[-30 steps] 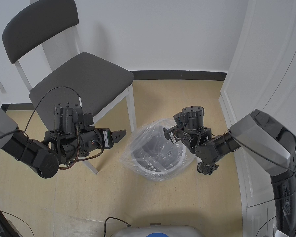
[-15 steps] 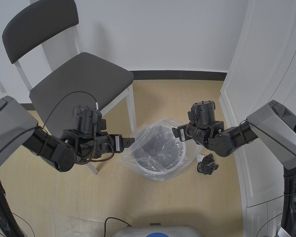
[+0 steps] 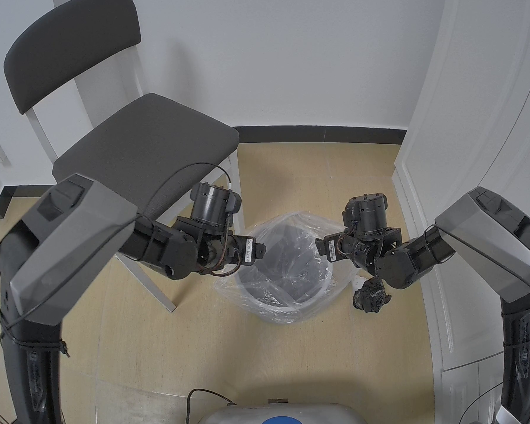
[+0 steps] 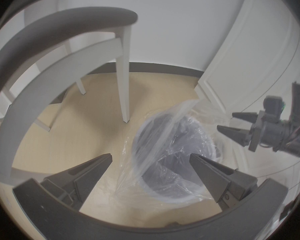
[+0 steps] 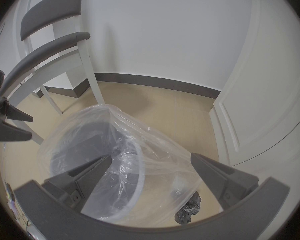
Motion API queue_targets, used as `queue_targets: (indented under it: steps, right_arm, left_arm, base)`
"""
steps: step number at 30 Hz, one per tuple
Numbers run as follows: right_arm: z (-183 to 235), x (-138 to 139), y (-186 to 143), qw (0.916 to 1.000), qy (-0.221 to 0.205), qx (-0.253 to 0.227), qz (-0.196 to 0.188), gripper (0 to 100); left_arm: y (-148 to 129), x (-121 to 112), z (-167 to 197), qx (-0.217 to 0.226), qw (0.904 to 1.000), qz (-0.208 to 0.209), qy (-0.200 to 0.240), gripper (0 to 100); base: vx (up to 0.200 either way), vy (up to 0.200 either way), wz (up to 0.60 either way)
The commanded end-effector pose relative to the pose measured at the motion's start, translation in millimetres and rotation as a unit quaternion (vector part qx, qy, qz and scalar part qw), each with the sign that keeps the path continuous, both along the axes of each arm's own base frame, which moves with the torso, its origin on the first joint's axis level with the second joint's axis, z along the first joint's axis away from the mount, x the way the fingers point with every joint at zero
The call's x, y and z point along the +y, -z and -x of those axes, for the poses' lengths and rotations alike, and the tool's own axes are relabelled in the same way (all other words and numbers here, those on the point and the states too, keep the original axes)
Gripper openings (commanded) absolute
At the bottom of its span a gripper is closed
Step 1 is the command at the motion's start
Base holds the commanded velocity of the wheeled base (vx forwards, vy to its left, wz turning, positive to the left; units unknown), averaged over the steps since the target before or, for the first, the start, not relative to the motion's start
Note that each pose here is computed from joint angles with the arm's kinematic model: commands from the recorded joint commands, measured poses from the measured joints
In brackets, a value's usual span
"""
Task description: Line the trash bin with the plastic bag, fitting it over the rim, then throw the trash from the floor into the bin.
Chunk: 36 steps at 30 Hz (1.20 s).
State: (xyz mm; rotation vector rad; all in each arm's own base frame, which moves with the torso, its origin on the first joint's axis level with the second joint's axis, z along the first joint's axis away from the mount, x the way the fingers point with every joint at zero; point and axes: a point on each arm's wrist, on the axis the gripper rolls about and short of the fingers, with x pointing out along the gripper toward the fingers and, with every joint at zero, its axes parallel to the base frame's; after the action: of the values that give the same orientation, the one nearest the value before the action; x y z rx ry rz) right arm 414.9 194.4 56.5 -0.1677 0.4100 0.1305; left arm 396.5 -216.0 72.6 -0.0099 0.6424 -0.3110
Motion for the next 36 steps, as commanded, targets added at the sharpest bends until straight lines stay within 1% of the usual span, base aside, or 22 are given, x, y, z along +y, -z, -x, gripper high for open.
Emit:
queue_targets:
  steps: [1,3,8,10,11,19,20,25,28,30,33,36]
  right_arm:
    - [-6.8,-7.5,16.4,0.9999,0.012,0.004,0.001,100]
    - [-6.2,-7.8,16.1,0.9999,0.012,0.001,-0.001,100]
    - [-8.0,-8.4,12.6,0.9997,0.011,-0.020,-0.008,100]
    - [-8.6,-8.9,12.1,0.9997,0.011,-0.021,-0.009,100]
    - [-9.2,-11.0,11.7,0.9997,0.012,-0.021,-0.010,100]
    - [-9.8,-17.6,13.1,0.9996,0.020,-0.017,-0.009,100]
    - [-10.0,-17.5,12.8,0.9996,0.020,-0.018,-0.010,100]
    - [-11.6,-16.8,13.4,0.9996,0.019,-0.020,-0.008,100]
    - [-13.2,-20.0,16.9,0.9996,0.023,-0.016,-0.006,100]
    - [-13.4,-20.0,18.2,0.9996,0.023,-0.016,-0.005,100]
    - [-17.0,-19.2,24.9,0.9996,0.024,-0.013,-0.004,100]
    - [-24.7,-17.6,26.8,0.9992,0.028,-0.027,-0.009,100]
  left_arm:
    - [49.7,-17.8,-20.3,0.014,0.9976,-0.064,0.019,100]
    - [57.3,-17.4,-26.9,0.008,0.9963,-0.079,0.032,100]
    - [59.4,-26.6,-49.7,-0.036,0.9971,-0.061,0.028,100]
    - [58.2,-27.3,-54.2,-0.042,0.9971,-0.058,0.026,100]
    - [56.0,-27.9,-60.2,-0.052,0.9970,-0.053,0.024,100]
    - [51.2,-27.9,-61.7,-0.061,0.9970,-0.044,0.021,100]
    - [50.1,-28.0,-61.9,-0.062,0.9969,-0.043,0.021,0]
    - [43.2,-26.7,-63.4,-0.071,0.9965,-0.042,0.013,0]
    - [21.8,-17.0,-64.5,-0.087,0.9955,-0.037,-0.002,0]
    - [13.3,-13.0,-63.5,-0.090,0.9955,-0.029,-0.009,0]
    - [12.5,-9.8,-64.5,-0.091,0.9953,-0.032,-0.015,0]
    - [14.4,-8.3,-65.6,-0.091,0.9950,-0.036,-0.020,0]
  base:
    - [0.000,0.000,0.00]
    - [0.000,0.000,0.00]
    - [0.000,0.000,0.00]
    - [0.000,0.000,0.00]
    - [0.000,0.000,0.00]
    - [0.000,0.000,0.00]
    - [0.000,0.000,0.00]
    - [0.000,0.000,0.00]
    - [0.000,0.000,0.00]
    - [0.000,0.000,0.00]
    - [0.000,0.000,0.00]
    - [0.000,0.000,0.00]
